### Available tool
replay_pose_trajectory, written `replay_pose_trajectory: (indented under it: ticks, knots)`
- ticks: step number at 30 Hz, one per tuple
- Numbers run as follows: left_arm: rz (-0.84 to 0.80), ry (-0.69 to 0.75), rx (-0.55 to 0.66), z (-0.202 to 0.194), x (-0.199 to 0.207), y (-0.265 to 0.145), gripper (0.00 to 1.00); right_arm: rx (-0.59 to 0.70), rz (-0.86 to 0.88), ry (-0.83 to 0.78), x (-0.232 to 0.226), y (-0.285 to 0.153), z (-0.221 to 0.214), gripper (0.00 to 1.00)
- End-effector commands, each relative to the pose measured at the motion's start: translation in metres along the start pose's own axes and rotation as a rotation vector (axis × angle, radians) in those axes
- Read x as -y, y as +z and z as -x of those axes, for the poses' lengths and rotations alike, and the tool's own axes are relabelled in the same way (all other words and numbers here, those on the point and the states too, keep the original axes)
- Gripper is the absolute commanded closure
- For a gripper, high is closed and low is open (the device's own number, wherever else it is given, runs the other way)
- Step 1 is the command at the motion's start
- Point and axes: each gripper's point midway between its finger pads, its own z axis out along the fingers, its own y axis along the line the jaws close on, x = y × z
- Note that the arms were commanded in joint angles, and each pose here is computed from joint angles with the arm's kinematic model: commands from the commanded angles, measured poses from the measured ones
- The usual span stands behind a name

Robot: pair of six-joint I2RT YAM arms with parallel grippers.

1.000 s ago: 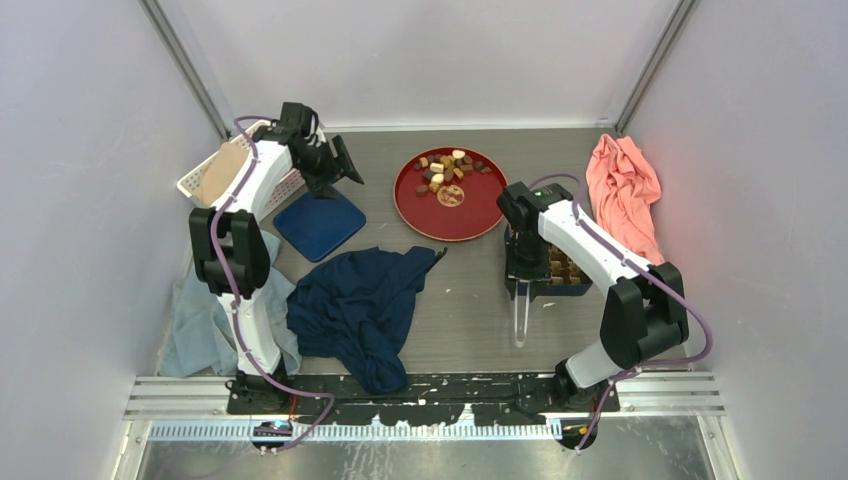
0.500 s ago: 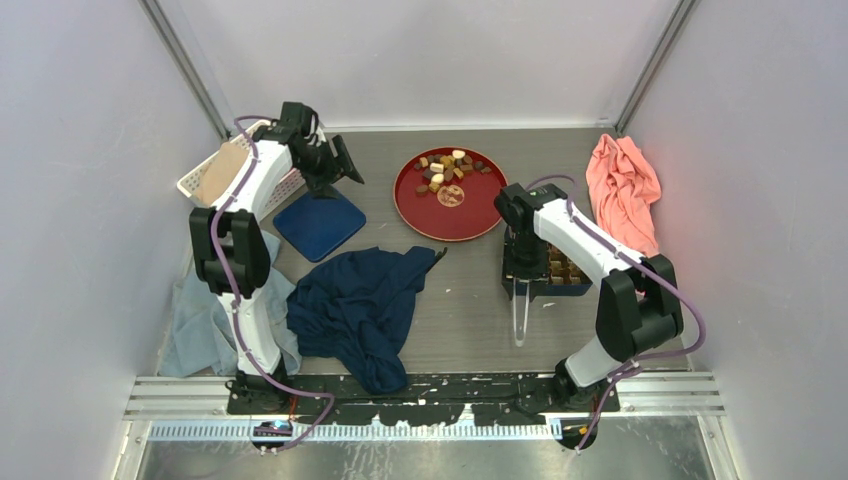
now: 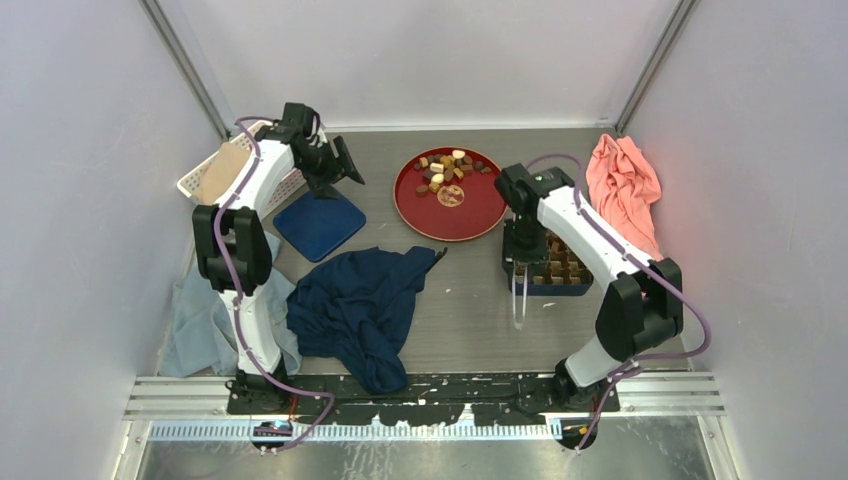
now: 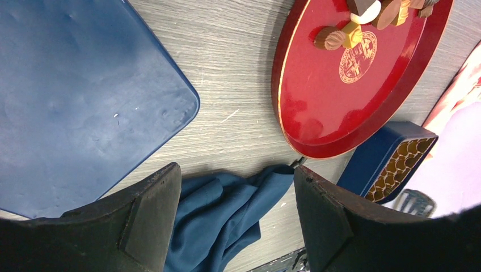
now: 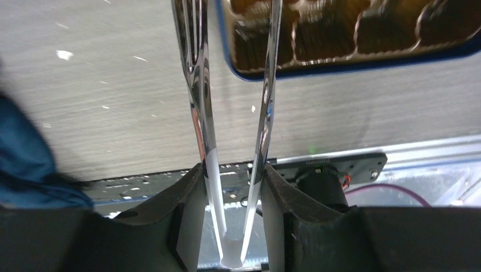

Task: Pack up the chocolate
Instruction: Pick up the fake chocolate from the plate.

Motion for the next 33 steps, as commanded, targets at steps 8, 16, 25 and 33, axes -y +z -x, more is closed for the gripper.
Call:
replay_pose_trajectory:
  ticks: [8, 16, 25, 33]
  knots:
    - [-0.02, 0.042, 0.072, 0.017, 0.014, -0.018, 0.27, 0.108, 0.19, -0.112, -0.08, -0.047, 0.077, 0.61]
    - [-0.007, 0.035, 0.08, 0.017, 0.007, -0.026, 0.27, 0.083, 0.255, -0.175, -0.131, -0.035, 0.13, 0.6]
    - [-0.013, 0.034, 0.073, 0.015, 0.008, -0.025, 0.27, 0.1, 0.314, -0.152, -0.173, -0.008, 0.176, 0.58]
    - [-0.008, 0.041, 0.064, 0.015, 0.007, -0.025, 0.27, 0.104, 0.322, -0.119, -0.186, 0.015, 0.193, 0.57]
